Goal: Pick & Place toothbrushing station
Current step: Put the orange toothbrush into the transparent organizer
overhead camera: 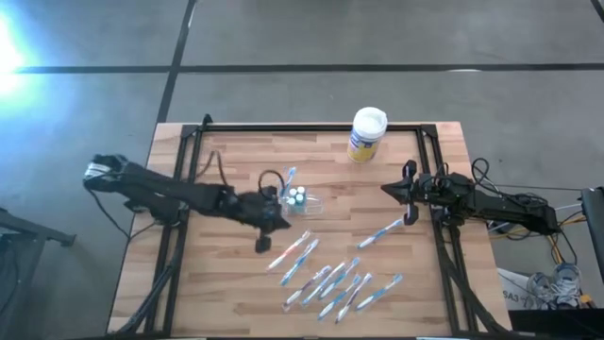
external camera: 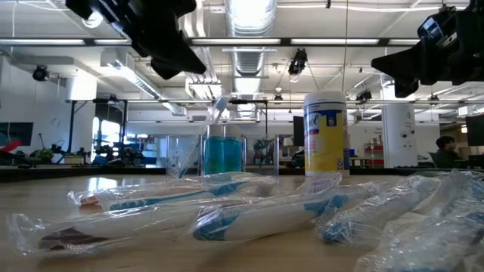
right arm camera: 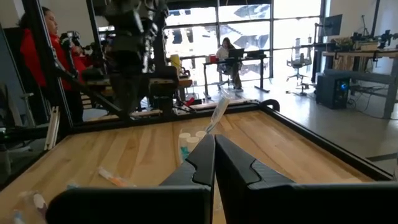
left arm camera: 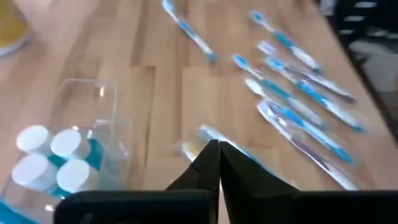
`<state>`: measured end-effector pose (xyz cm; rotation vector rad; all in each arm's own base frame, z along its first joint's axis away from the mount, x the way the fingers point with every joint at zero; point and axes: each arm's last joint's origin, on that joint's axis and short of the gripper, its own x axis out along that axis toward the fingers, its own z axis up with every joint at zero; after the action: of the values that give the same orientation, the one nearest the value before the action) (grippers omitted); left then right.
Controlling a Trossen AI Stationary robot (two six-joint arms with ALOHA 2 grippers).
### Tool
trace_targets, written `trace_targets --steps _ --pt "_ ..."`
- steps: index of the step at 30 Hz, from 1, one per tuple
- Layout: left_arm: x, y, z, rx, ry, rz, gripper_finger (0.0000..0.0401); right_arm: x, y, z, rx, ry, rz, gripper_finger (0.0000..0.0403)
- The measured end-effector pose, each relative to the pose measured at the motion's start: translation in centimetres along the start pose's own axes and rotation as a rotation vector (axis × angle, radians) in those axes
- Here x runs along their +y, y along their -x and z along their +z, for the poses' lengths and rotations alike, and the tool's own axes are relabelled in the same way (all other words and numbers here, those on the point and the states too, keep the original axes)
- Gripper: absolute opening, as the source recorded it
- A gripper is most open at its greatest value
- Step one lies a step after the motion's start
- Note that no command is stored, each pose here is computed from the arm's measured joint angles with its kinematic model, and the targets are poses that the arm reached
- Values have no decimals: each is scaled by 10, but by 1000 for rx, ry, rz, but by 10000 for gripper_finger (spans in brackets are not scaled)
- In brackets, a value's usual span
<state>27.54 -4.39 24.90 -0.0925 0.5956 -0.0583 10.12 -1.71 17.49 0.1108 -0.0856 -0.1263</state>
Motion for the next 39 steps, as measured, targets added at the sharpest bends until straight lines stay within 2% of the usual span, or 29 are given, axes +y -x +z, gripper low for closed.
trace_targets --steps 4,6,13,18,25,32,39 --pt "-14 -19 -1 174 19 138 45 0 0 0 3 -9 0 8" --pt "-20 -27 0 248 46 168 69 0 0 0 3 -10 0 8" --pt "-31 -60 -4 445 74 198 159 0 0 0 0 -7 0 8" --pt "-34 -86 -11 538 105 195 202 0 0 1 -5 22 0 8" --pt "-35 -111 -24 606 112 224 213 0 0 1 -8 27 1 8" --pt "-34 -113 -27 619 128 235 213 0 0 1 -10 28 1 8" --pt "-37 -102 -8 552 182 222 213 0 0 1 -12 26 1 8"
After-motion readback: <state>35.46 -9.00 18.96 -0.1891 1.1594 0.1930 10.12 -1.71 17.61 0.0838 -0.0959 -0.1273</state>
